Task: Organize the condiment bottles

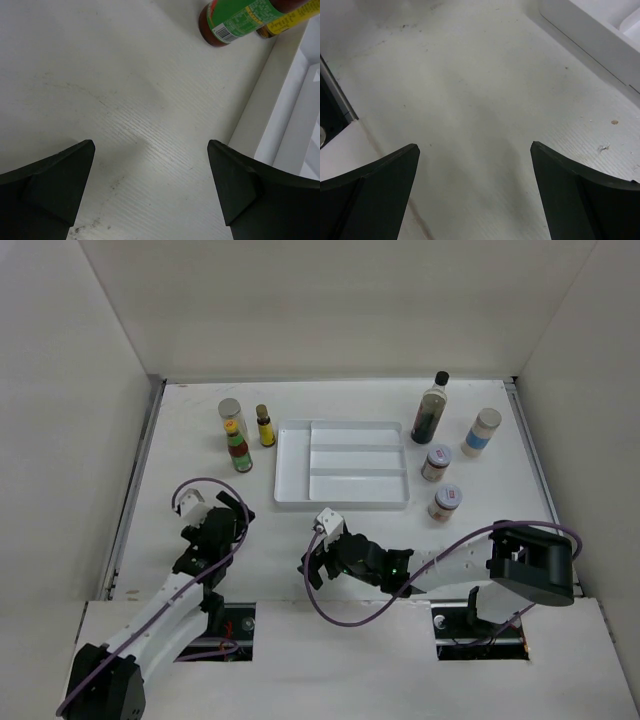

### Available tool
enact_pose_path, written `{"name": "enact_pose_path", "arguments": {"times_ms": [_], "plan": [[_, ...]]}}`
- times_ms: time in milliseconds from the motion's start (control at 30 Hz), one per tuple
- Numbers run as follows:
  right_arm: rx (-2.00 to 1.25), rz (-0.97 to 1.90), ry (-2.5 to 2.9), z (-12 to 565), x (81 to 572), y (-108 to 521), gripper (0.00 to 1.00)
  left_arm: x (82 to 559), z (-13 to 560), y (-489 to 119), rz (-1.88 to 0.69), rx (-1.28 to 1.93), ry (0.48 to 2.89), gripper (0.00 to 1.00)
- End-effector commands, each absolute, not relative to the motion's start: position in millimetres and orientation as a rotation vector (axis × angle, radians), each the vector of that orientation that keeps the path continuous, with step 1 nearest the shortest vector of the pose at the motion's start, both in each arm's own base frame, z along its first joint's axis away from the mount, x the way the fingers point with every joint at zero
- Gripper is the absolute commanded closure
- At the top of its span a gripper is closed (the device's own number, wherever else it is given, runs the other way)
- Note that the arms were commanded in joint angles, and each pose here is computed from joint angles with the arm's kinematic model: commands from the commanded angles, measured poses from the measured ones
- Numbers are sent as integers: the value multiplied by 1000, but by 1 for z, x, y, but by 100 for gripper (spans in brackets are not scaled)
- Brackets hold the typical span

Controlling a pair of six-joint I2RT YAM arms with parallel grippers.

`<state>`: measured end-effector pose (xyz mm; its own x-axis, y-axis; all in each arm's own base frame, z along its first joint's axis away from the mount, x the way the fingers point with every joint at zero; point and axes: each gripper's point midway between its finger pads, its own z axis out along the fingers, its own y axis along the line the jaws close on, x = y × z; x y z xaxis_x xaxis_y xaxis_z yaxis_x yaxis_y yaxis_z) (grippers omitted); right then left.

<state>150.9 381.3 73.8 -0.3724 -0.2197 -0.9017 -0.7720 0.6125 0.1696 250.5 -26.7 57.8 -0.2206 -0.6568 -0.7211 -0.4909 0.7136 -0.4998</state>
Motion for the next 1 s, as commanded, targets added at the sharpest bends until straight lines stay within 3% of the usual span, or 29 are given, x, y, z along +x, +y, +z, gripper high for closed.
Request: {"name": "enact_pose_path", "arguments": {"times_ms": [0, 400, 567, 767, 800, 833, 867, 900, 967], "plan": [[-767, 742, 1849, 88, 157, 390, 0, 264, 76, -34, -268, -885, 1818, 0], [-694, 692, 1852, 104, 162, 400, 0, 283, 103, -48, -281, -790, 1798, 0], [-549, 569, 1773, 163, 176, 379, 0, 289, 117, -56, -288, -733, 1780, 0], [-197, 474, 1614, 258, 202, 283, 2, 295, 139, -95, -396, -597, 1726, 0], [-135, 478, 1589, 272, 207, 262, 24, 296, 142, -100, -405, -572, 1715, 0], [-74, 467, 1570, 283, 213, 240, 52, 296, 145, -105, -411, -548, 1706, 0], [-4, 442, 1560, 289, 219, 216, 70, 297, 147, -110, -417, -523, 1698, 0], [88, 402, 1551, 293, 225, 190, 79, 298, 148, -114, -418, -499, 1695, 0], [281, 257, 1546, 288, 232, 135, 83, 299, 149, -119, -429, -461, 1686, 0]]}}
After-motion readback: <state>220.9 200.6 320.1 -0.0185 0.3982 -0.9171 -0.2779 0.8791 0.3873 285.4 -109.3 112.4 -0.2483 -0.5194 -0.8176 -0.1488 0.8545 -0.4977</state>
